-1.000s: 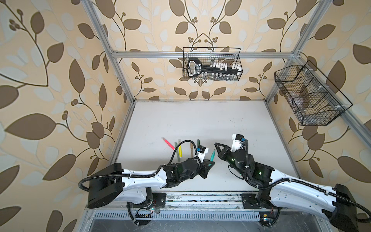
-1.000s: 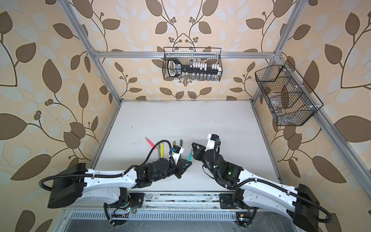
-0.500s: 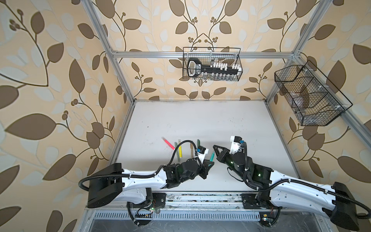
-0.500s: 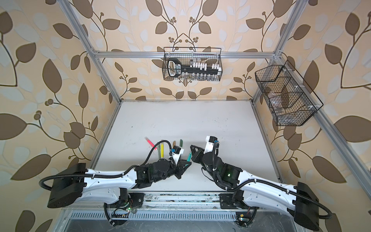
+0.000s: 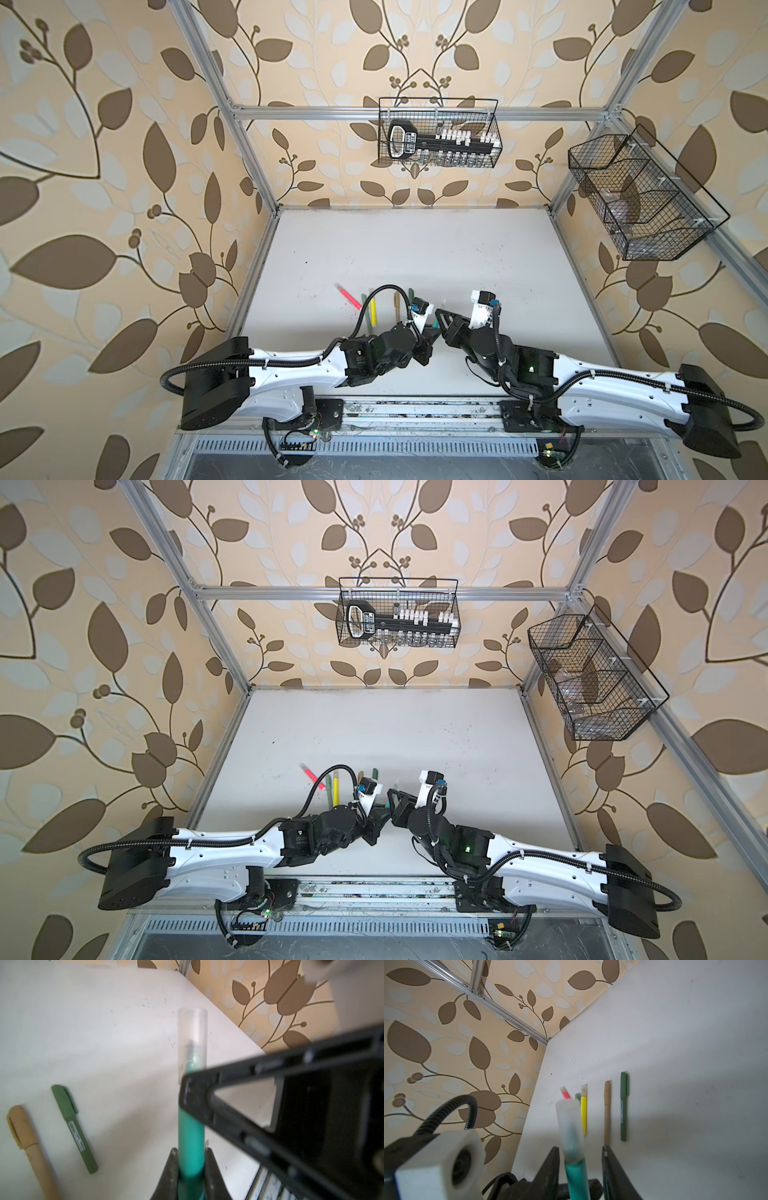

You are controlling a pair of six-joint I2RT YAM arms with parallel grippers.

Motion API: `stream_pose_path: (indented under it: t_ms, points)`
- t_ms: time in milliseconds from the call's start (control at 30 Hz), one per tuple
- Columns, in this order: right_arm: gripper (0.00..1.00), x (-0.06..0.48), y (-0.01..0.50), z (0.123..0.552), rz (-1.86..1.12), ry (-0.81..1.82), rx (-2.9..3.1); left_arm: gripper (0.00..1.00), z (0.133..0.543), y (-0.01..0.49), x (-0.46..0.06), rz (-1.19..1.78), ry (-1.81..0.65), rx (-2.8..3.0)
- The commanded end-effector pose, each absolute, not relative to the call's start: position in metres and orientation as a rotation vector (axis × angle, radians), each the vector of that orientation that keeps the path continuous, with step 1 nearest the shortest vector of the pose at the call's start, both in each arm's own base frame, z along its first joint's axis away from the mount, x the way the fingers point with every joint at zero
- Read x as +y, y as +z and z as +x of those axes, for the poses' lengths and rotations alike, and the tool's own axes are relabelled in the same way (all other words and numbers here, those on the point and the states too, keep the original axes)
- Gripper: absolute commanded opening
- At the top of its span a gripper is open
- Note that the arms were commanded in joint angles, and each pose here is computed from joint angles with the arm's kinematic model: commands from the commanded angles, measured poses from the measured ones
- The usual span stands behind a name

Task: Insert pens into pen caps
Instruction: Put on the pen cap to the pen.

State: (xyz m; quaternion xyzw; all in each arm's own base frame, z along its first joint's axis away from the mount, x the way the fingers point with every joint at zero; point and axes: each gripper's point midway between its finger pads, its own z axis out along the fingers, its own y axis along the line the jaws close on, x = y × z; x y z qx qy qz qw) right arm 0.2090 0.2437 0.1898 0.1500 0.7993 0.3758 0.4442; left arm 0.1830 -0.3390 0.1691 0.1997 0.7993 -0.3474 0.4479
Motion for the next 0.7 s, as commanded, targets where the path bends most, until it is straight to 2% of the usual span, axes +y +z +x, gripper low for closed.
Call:
stream_pose_path:
  t_ms: [0,100,333,467,667]
  points:
    - [0.53,0.244,0.207,0.205,0.339,0.952,1.973,0.0,0.191,0.206,-0.345,0.461,-0.898,1.864]
    - [0.63,0.231,0.221,0.207,0.333,0.923,1.95,0.0,0.183,0.198,-0.348,0.514,-0.933,1.862]
    - [0.71,0.211,0.25,0.215,0.32,0.971,1.89,0.0,0.169,0.179,-0.35,0.601,-0.976,1.884]
    - [0.7,0.212,0.247,0.227,0.335,1.0,1.908,0.0,0.161,0.177,-0.353,0.641,-1.017,1.88]
    - [0.58,0.225,0.24,0.242,0.322,0.991,1.953,0.0,0.157,0.176,-0.355,0.67,-1.032,1.879]
